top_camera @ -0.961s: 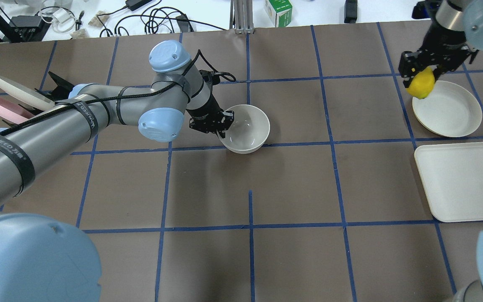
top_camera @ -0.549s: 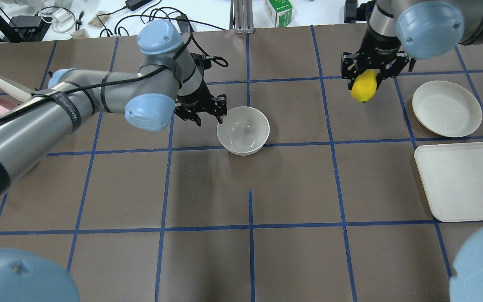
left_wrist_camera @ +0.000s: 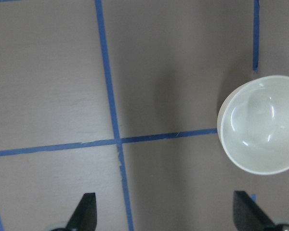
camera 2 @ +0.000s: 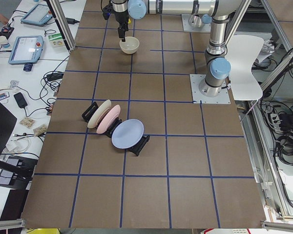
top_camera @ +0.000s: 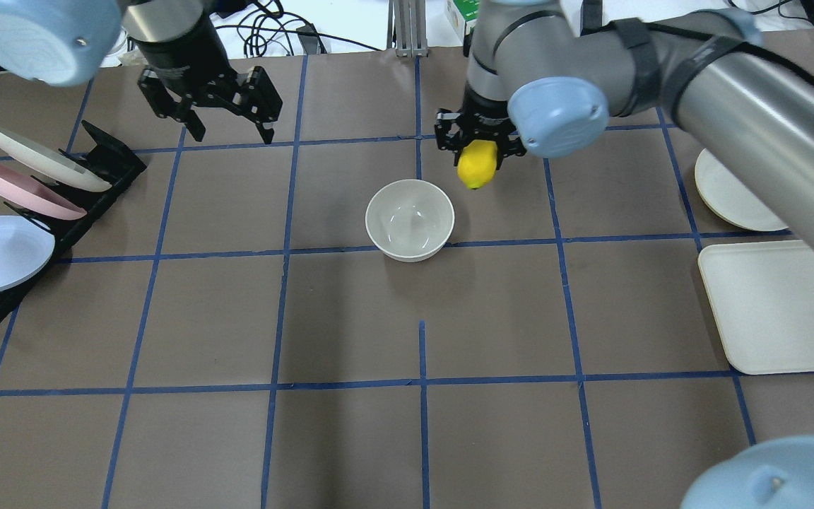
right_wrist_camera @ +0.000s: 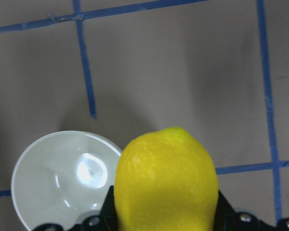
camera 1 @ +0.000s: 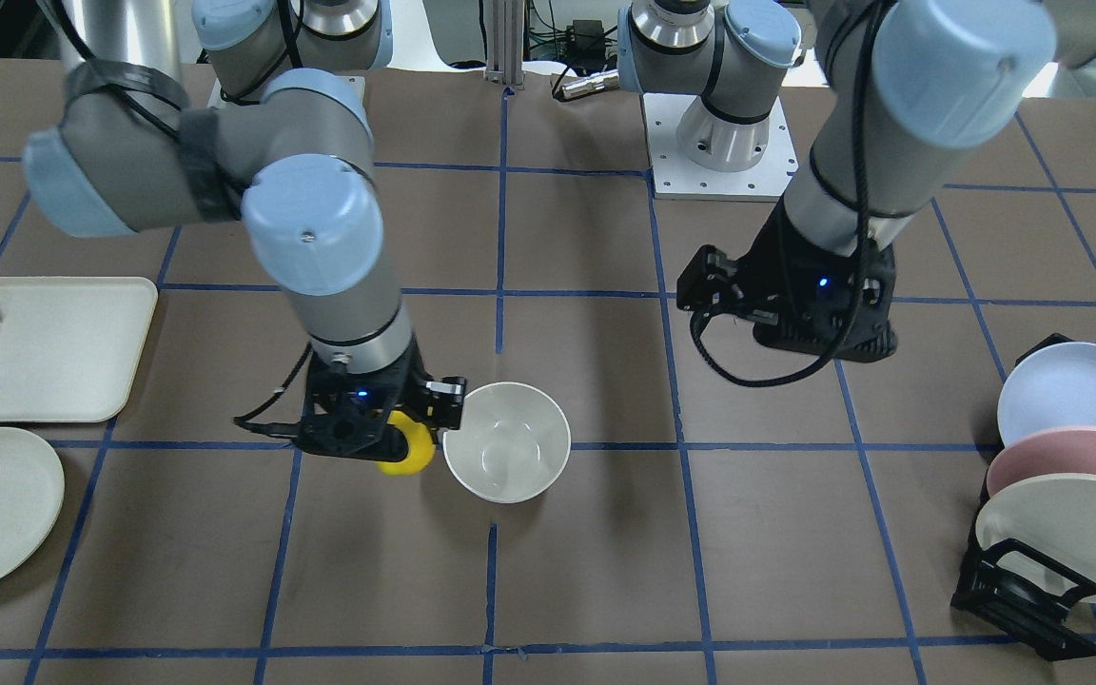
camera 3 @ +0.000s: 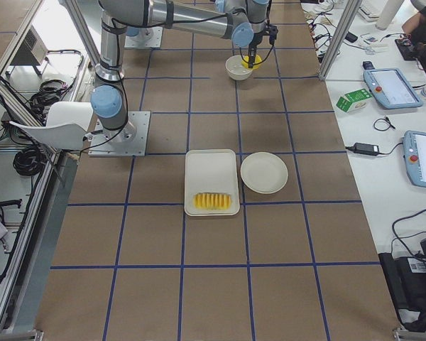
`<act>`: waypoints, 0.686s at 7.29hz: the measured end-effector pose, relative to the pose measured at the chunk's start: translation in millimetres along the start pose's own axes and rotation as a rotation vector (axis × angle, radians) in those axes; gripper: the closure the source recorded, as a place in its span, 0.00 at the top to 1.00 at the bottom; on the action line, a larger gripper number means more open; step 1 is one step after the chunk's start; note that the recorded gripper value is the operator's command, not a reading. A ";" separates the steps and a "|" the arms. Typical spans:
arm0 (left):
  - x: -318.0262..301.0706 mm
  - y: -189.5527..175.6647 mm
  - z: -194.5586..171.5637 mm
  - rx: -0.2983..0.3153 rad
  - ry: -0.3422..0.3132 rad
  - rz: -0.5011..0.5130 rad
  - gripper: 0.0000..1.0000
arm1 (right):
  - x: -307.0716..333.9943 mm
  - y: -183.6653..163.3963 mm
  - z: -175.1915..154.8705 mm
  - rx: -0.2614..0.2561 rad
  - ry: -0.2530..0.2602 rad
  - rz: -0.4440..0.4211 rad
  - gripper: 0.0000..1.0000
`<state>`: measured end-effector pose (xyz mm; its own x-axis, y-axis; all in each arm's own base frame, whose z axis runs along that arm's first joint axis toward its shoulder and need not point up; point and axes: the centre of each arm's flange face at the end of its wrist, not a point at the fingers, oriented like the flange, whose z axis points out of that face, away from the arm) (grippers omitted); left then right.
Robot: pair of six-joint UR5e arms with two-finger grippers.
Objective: Place bowl and put lemon in it
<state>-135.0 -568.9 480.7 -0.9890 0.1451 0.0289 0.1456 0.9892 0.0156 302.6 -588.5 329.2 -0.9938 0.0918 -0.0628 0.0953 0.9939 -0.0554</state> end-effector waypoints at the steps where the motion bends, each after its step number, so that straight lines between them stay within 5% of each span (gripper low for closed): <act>1: -18.5 14.3 -19.0 0.027 -0.006 -0.014 1.00 | -36.5 15.8 26.0 -0.011 0.003 -0.040 0.29; 2: -28.2 27.1 -24.3 0.031 -0.002 -0.032 1.00 | -58.5 24.1 51.0 -0.019 0.003 -0.064 0.30; 3: -29.8 37.2 -22.5 0.031 0.004 -0.040 1.00 | -70.6 27.4 71.9 -0.021 0.002 -0.083 0.41; 4: -29.6 44.1 -21.9 0.040 0.003 -0.043 1.00 | -75.2 29.7 86.2 -0.026 0.009 -0.099 0.89; 5: -29.1 47.1 -22.8 0.050 0.002 -0.053 1.00 | -76.4 31.7 91.9 -0.031 0.014 -0.104 1.00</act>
<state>-98.8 -527.0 503.4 -0.9952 0.0924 0.0313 0.0914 0.9953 -0.0323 386.8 -569.6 240.6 -0.9990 -0.0111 -0.0441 -0.0098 0.9995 -0.0296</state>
